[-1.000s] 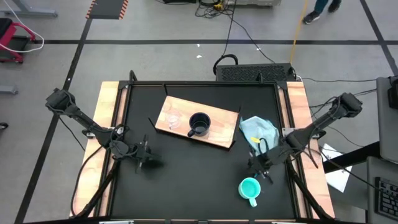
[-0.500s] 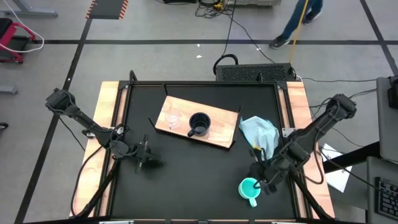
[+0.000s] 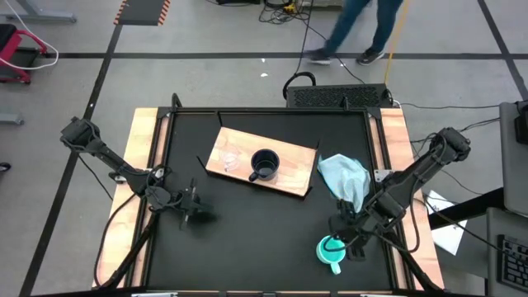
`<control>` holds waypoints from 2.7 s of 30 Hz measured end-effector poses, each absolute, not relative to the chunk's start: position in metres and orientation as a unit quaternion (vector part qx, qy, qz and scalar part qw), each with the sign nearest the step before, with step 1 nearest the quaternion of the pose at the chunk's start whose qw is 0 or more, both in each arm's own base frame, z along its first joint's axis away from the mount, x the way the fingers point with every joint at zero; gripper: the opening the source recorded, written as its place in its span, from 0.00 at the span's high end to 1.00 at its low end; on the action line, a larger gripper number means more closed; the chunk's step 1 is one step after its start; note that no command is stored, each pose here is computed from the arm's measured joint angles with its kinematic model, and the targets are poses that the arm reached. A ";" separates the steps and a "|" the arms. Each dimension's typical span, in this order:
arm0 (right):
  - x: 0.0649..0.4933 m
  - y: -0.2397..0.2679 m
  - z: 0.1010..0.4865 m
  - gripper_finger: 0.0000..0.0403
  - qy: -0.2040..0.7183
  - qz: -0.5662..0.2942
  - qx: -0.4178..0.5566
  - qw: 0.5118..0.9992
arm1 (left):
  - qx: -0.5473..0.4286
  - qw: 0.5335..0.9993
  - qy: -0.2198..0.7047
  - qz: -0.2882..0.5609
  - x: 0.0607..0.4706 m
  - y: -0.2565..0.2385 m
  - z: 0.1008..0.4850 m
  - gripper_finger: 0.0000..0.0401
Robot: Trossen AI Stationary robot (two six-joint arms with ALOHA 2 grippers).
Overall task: Stack small to large cups/mugs on shelf
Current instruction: Put the light blue mug on the shelf
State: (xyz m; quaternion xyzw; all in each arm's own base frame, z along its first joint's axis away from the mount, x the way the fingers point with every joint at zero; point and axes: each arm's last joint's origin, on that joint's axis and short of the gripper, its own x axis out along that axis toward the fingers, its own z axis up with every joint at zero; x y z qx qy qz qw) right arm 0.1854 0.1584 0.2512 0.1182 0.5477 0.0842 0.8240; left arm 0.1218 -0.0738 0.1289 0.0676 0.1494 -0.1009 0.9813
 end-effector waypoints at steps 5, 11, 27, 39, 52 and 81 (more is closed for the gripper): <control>0.185 0.158 0.251 0.87 0.551 0.069 0.137 0.820 | 0.067 0.981 0.149 -0.101 0.122 -0.074 0.129 0.91; 0.184 0.151 0.234 0.72 0.563 0.043 0.147 0.812 | 0.067 0.981 0.149 -0.101 0.122 -0.074 0.129 0.91; 0.186 0.150 0.214 0.64 0.548 0.064 0.168 0.817 | 0.070 0.981 0.149 -0.101 0.122 -0.074 0.129 0.91; 0.180 0.144 0.196 0.73 0.568 0.077 0.134 0.808 | 0.073 0.981 0.149 -0.101 0.122 -0.074 0.129 0.91; 0.185 0.136 0.197 0.98 0.563 0.087 0.109 0.815 | 0.075 0.981 0.149 -0.102 0.122 -0.074 0.129 0.91; 0.145 0.099 0.213 1.00 0.328 0.099 0.033 0.939 | 0.077 0.980 0.154 -0.101 0.121 -0.074 0.128 0.91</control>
